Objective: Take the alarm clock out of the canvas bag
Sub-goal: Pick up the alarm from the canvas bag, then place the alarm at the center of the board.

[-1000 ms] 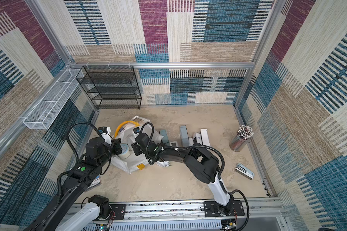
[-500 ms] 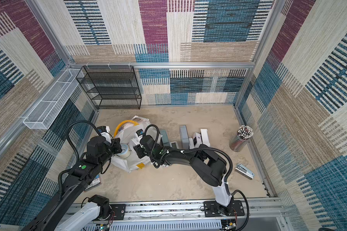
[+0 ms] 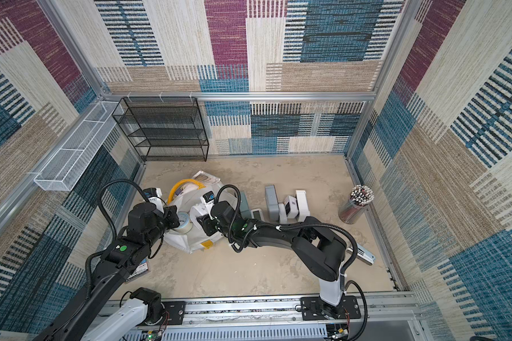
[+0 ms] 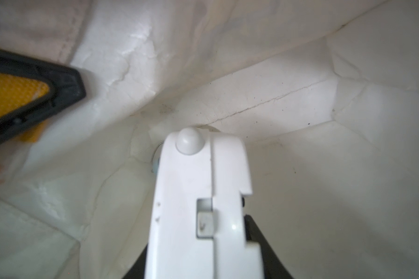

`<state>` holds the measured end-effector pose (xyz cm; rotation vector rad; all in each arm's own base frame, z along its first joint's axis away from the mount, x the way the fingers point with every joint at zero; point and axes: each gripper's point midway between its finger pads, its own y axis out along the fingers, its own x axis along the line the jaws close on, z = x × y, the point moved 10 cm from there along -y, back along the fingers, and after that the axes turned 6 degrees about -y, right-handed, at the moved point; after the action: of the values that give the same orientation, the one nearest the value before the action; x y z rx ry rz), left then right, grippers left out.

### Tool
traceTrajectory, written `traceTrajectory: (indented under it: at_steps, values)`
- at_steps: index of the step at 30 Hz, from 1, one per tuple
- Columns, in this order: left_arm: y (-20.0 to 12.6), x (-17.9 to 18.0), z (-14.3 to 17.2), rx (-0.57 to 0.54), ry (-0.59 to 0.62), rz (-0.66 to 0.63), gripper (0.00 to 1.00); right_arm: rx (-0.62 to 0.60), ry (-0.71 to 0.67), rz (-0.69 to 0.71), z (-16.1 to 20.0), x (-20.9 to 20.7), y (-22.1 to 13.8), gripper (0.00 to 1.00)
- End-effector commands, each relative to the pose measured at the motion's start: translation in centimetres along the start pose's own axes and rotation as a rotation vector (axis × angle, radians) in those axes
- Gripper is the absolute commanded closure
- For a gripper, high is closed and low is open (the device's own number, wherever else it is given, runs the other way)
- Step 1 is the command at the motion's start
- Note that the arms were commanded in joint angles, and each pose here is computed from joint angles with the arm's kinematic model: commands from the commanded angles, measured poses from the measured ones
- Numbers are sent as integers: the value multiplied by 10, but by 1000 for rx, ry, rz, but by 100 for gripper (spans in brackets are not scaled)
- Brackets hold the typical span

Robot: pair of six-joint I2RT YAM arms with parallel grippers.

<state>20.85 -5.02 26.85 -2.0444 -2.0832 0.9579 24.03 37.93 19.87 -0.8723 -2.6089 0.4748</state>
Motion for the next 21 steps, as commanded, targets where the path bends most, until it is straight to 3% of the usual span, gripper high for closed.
traceTrajectory:
  at_steps: [1, 21]
  values:
    - [-1, 5, 3, 2, -7, -43, 100, -91, -2, -37, -14, 5, -9, 77]
    - [-3, 7, 4, 2, -10, -56, 100, -149, -29, -34, -12, 1, -66, 78]
